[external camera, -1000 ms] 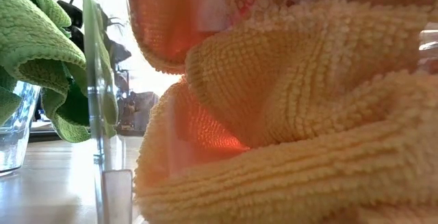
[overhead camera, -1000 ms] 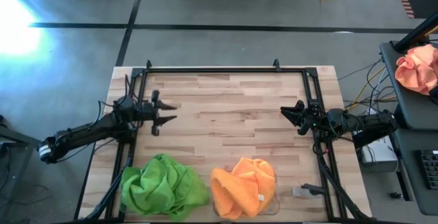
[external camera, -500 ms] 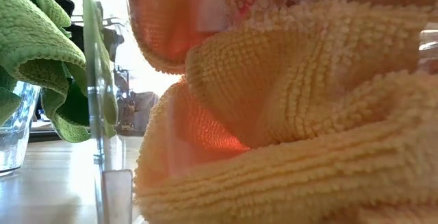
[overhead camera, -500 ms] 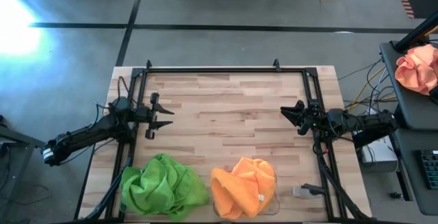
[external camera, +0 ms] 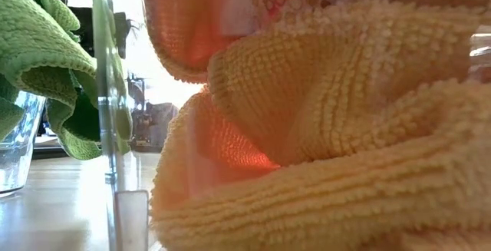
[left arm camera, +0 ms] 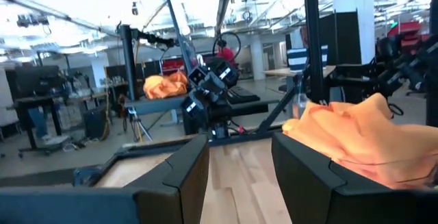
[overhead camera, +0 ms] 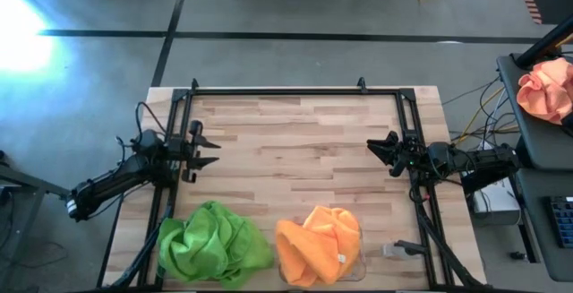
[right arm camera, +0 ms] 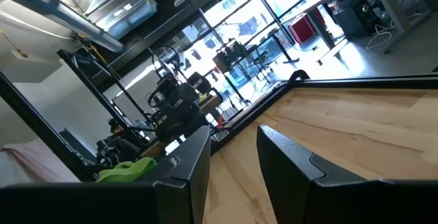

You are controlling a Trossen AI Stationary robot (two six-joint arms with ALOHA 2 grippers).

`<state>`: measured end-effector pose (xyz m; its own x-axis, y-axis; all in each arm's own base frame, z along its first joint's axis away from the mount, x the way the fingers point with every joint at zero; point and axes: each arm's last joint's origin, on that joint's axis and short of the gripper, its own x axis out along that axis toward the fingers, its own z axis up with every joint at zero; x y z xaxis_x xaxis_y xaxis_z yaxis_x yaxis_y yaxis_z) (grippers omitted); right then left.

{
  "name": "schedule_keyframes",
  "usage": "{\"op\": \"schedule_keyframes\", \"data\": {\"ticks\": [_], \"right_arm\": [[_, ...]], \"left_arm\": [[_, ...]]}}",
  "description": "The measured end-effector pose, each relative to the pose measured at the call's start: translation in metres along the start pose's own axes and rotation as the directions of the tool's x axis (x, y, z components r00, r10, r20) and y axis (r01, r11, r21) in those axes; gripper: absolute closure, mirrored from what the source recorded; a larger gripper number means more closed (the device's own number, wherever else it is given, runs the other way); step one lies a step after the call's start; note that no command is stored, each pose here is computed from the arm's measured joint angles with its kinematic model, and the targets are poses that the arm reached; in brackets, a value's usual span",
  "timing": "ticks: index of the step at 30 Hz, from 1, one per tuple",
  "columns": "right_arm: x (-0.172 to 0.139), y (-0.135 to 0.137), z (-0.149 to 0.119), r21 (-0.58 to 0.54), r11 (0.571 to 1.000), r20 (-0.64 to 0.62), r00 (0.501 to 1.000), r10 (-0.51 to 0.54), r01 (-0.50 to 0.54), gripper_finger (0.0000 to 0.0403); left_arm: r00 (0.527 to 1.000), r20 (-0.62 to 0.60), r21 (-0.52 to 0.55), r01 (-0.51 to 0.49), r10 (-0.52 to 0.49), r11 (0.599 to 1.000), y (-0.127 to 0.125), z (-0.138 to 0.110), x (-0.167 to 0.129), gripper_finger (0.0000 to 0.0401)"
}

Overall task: Sort microfiber towel by color & place in baskets
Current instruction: Return to Home Position

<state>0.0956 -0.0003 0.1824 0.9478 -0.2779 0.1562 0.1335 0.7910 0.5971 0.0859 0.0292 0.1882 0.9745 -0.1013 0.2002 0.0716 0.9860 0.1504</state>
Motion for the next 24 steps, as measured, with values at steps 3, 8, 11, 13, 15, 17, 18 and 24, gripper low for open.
{"op": "schedule_keyframes", "data": {"ticks": [3, 8, 11, 13, 15, 17, 18, 24], "right_arm": [[0.0000, 0.0000, 0.0000, 0.000, 1.000, 0.000, 1.000, 0.000, 0.000, 0.0289], [-0.0001, -0.0001, -0.0001, -0.001, 1.000, -0.002, 1.000, -0.001, 0.001, 0.0289], [0.0000, -0.0002, -0.0003, -0.001, 1.000, -0.003, 1.000, -0.002, 0.002, 0.0289], [0.0000, -0.0002, -0.0003, -0.002, 1.000, -0.003, 1.000, -0.002, 0.002, 0.0289], [0.0000, -0.0002, -0.0003, -0.002, 1.000, -0.003, 1.000, -0.002, 0.002, 0.0289], [0.0000, -0.0002, -0.0003, -0.002, 1.000, -0.003, 1.000, -0.002, 0.002, 0.0289], [0.0000, -0.0002, -0.0004, -0.002, 1.000, -0.003, 1.000, -0.002, 0.002, 0.0289], [0.0000, -0.0002, -0.0004, -0.002, 1.000, -0.003, 1.000, -0.002, 0.002, 0.0289]], "left_arm": [[1.000, -0.013, -0.029, -0.001, 0.000, 1.000, 0.0000, -0.0016, 0.0000, 0.0256], [1.000, -0.029, -0.048, -0.001, 0.000, 0.999, -0.0001, -0.0033, 0.0000, 0.0256], [1.000, -0.031, -0.041, -0.004, 0.003, 0.999, 0.0000, -0.0035, 0.0000, 0.0256], [0.999, -0.033, -0.040, -0.008, 0.007, 0.999, 0.0002, -0.0038, 0.0000, 0.0256], [0.999, -0.038, -0.043, -0.009, 0.008, 0.999, 0.0003, -0.0043, 0.0002, 0.0256], [0.999, -0.042, -0.045, -0.010, 0.008, 0.999, 0.0005, -0.0047, 0.0004, 0.0256], [0.999, -0.044, -0.046, -0.010, 0.008, 0.999, 0.0005, -0.0049, 0.0005, 0.0256], [0.999, -0.049, -0.049, -0.012, 0.009, 0.999, 0.0011, -0.0036, 0.0012, 0.0256]]}}
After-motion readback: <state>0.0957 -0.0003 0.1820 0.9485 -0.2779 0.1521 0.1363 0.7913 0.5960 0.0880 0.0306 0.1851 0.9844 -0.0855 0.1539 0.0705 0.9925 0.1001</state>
